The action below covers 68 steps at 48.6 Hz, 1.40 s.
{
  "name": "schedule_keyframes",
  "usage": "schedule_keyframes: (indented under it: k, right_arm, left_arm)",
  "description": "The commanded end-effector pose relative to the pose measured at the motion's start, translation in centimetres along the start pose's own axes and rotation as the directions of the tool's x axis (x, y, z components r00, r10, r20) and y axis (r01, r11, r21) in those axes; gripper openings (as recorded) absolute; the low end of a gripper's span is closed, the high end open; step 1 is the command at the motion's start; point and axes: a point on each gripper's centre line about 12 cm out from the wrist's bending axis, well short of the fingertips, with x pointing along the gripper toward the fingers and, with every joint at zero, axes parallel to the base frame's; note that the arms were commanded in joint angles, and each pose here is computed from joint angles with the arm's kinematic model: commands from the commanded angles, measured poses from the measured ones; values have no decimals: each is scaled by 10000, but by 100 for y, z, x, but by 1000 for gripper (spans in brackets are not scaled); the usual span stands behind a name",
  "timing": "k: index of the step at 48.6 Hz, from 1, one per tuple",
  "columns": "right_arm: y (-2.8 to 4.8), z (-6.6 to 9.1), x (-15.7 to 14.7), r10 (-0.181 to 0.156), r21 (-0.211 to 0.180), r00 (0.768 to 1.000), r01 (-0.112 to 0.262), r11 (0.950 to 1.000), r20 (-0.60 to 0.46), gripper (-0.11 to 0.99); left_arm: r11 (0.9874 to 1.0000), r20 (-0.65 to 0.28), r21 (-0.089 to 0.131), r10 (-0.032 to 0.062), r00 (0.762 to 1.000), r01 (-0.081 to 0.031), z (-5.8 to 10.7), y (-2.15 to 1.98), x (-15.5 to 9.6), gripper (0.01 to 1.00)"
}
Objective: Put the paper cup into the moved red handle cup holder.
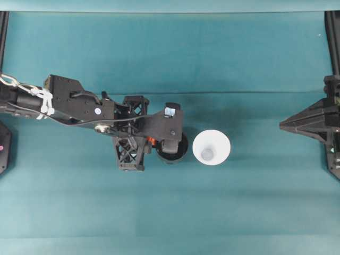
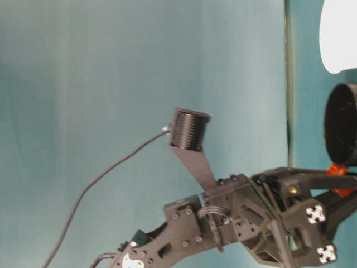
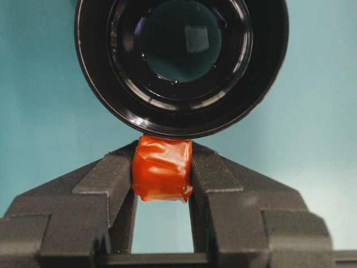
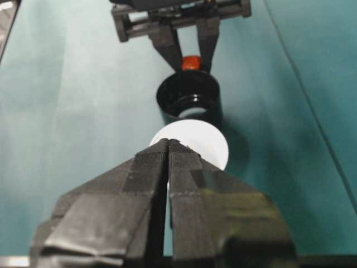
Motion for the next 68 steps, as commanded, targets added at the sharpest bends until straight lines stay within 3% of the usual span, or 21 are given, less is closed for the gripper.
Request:
schedule_keyframes:
  k: [1,14,29,46,48,54,58,68]
  right_arm:
    - [14,80,-6,25,64,9998,-26,10000,199,-95]
    - [15,82,-9,32,79,9998,-34,10000,213,-95]
    - [18,83,-12,49,104,9997,-52,9999,225,-95]
    - [18,81,-9,46,104,9998,-48,9999,210,-95]
    - [15,82,-9,32,109,9998,-34,9999,213,-95]
    - [18,81,-9,50,165,9998,-53,9998,209,-95]
    - [17,77,-11,50,242,9998,-55,9997,209,-95]
    - [15,80,-12,34,277,9998,-39,9996,197,-95]
  left_arm:
    - [10000,136,39,26,9999,-27,26,-1,-23,280]
    - [10000,167,54,29,9999,-30,29,-1,-23,280]
    - [10000,745,22,94,9972,-96,97,12,-26,280]
    - [10000,441,-66,59,9990,-56,0,1,11,299]
    - [10000,502,-50,65,9987,-63,7,1,11,363]
    - [10000,838,24,90,9964,-92,10,-6,21,745]
    - [9999,884,40,93,9960,-97,-22,-10,28,930]
    - [9999,932,111,79,9956,-90,-23,-28,-47,956]
